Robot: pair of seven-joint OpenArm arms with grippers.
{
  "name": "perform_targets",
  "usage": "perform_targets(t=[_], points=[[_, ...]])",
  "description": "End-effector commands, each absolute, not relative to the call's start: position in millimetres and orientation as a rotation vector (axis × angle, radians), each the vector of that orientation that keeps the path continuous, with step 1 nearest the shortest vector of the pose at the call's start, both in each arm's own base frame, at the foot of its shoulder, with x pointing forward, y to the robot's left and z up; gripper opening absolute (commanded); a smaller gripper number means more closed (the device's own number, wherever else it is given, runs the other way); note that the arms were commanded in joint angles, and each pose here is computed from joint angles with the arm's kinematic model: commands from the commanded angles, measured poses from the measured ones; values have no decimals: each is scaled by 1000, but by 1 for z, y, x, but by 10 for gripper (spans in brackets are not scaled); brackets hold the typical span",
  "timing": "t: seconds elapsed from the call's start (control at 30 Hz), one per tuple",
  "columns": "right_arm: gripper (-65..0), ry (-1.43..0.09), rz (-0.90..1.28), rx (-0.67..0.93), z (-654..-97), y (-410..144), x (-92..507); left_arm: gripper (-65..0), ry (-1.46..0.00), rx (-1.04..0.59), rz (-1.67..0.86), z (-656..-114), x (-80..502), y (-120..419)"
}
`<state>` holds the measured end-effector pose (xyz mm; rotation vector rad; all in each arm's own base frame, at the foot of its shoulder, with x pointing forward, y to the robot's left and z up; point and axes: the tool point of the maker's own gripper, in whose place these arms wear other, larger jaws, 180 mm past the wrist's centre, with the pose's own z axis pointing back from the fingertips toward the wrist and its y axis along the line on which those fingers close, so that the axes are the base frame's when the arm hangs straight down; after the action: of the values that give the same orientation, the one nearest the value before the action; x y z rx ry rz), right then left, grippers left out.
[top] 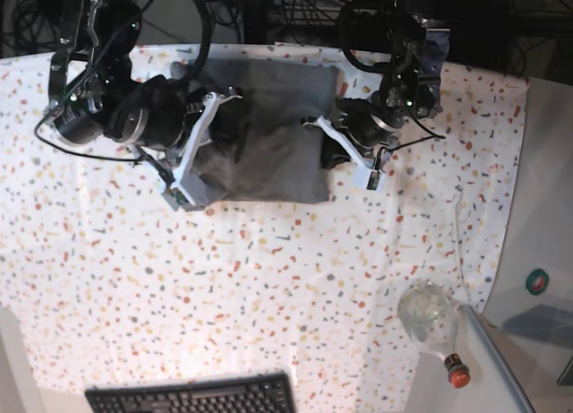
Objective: Layout the t-shirt on the table in an organized manner, then fold the t-shirt properly
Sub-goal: 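Press the shirt bundle with the right gripper and release the left gripper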
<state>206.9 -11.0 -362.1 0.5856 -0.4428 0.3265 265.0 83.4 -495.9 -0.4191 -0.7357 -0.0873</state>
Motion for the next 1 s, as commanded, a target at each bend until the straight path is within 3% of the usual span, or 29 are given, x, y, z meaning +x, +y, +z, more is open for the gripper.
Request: perform_targets(t=[0.0,0.2,0.63,0.97], points=[[-650,-498,307,624,-350,-3,216,-650,-693,-395,-108,-502,258,86],[-650,-498,212,645,-368,-5,226,-650,-683,-392,-112,-504,253,87],[-650,-410,288,674,-392,18,232,-650,-682,-390,-118,-503,243,88],[-650,-356,179,679,-418,17,238,-650,-691,-379,-115,-499,238,95]])
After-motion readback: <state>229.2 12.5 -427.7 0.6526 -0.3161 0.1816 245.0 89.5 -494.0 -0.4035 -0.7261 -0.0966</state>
